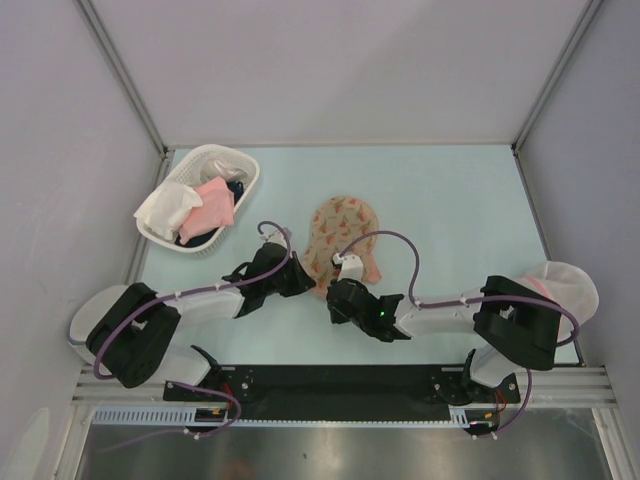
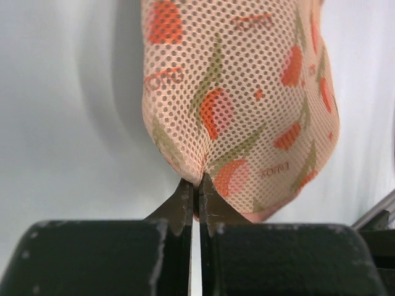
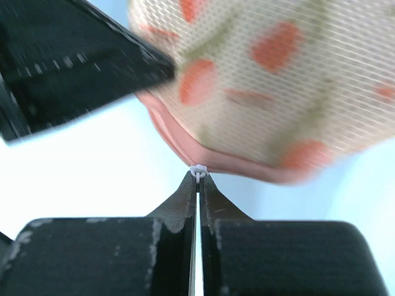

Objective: Unzip the laundry bag and remove the bra

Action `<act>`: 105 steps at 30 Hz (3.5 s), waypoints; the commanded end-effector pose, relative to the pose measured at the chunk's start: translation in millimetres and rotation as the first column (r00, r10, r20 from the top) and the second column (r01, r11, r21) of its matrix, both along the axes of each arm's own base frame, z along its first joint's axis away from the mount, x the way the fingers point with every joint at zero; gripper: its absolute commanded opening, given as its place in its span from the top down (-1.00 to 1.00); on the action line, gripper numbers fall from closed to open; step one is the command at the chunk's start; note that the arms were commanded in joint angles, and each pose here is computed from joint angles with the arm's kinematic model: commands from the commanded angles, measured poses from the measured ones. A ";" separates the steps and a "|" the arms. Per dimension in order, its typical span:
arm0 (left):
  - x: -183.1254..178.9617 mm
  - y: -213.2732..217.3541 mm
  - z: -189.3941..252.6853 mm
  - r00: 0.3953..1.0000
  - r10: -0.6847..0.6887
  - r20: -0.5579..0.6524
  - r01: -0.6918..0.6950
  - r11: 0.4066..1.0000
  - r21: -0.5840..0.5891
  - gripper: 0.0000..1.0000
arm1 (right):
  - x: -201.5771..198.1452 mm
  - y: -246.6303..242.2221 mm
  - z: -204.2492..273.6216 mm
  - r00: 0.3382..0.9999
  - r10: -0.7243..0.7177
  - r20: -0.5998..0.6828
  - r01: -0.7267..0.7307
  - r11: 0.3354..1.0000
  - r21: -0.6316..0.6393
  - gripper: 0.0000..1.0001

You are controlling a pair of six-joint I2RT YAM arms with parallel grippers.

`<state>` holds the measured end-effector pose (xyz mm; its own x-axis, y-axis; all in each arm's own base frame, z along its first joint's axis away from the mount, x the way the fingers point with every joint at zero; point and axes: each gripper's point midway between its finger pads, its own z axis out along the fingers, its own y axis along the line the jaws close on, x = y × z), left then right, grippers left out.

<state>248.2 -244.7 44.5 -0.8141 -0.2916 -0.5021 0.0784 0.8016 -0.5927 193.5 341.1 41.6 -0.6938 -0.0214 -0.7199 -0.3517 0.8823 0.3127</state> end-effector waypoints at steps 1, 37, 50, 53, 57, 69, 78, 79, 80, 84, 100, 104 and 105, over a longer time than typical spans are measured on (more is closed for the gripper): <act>36.9 19.6 9.0 0.992 0.086 0.091 -0.092 0.994 0.063 1.00 | -5.1 -16.5 7.5 0.999 -0.040 0.004 0.040 0.999 0.002 1.00; 30.9 19.9 38.6 0.987 0.057 0.150 -0.058 0.998 0.002 -0.67 | -2.6 8.9 19.2 1.000 0.017 0.016 -0.018 0.998 0.054 1.00; -6.8 23.5 13.2 0.997 0.045 0.055 -0.043 0.998 -0.053 -0.46 | 0.4 68.6 30.4 0.988 0.149 0.042 -0.152 0.984 0.091 1.00; -5.1 24.3 13.2 0.997 0.059 0.057 -0.056 0.997 -0.055 -0.02 | 0.6 75.6 31.0 0.986 0.162 0.042 -0.166 0.982 0.094 1.00; -0.2 28.9 13.0 0.994 0.084 0.065 -0.082 0.996 -0.027 0.69 | -0.8 76.7 28.5 0.985 0.169 0.035 -0.172 0.981 0.089 1.00; 12.5 39.0 17.4 0.988 0.124 0.097 -0.128 0.991 0.042 1.00 | -1.7 63.1 23.5 0.990 0.139 0.029 -0.141 0.988 0.064 1.00; 19.5 47.4 20.9 0.984 0.133 0.117 -0.141 0.988 0.063 1.00 | -3.8 29.0 23.4 0.997 0.068 0.027 -0.069 0.997 0.043 1.00; 20.3 47.6 21.8 0.984 0.134 0.119 -0.142 0.988 0.063 1.00 | -3.2 25.9 23.1 0.998 0.056 0.026 -0.057 0.997 0.043 1.00; 21.3 47.7 22.0 0.984 0.133 0.121 -0.142 0.988 0.065 0.99 | -2.9 21.4 24.2 0.999 0.044 0.030 -0.045 0.998 0.041 1.00; 24.2 48.6 22.9 0.983 0.132 0.124 -0.142 0.987 0.073 1.00 | -0.8 3.5 19.6 1.000 0.002 0.021 -0.003 1.000 0.029 1.00; 32.4 53.5 26.0 0.982 0.128 0.140 -0.144 0.984 0.108 0.99 | 8.8 -30.5 7.5 0.997 -0.074 0.018 0.074 0.997 -0.017 1.00; 33.8 54.6 26.9 0.981 0.131 0.144 -0.148 0.983 0.110 1.00 | 8.5 -31.7 6.0 0.997 -0.076 0.014 0.076 0.997 -0.018 1.00; 34.0 54.3 27.0 0.981 0.129 0.144 -0.146 0.983 0.111 1.00 | 8.7 -32.5 5.0 0.997 -0.078 0.016 0.078 0.997 -0.020 1.00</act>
<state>261.4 -199.8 57.5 -0.7480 -0.3163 -0.5835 0.0410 0.8554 -0.5163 198.2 321.9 45.6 -0.6965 0.0026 -0.7176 -0.3203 0.8938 0.3140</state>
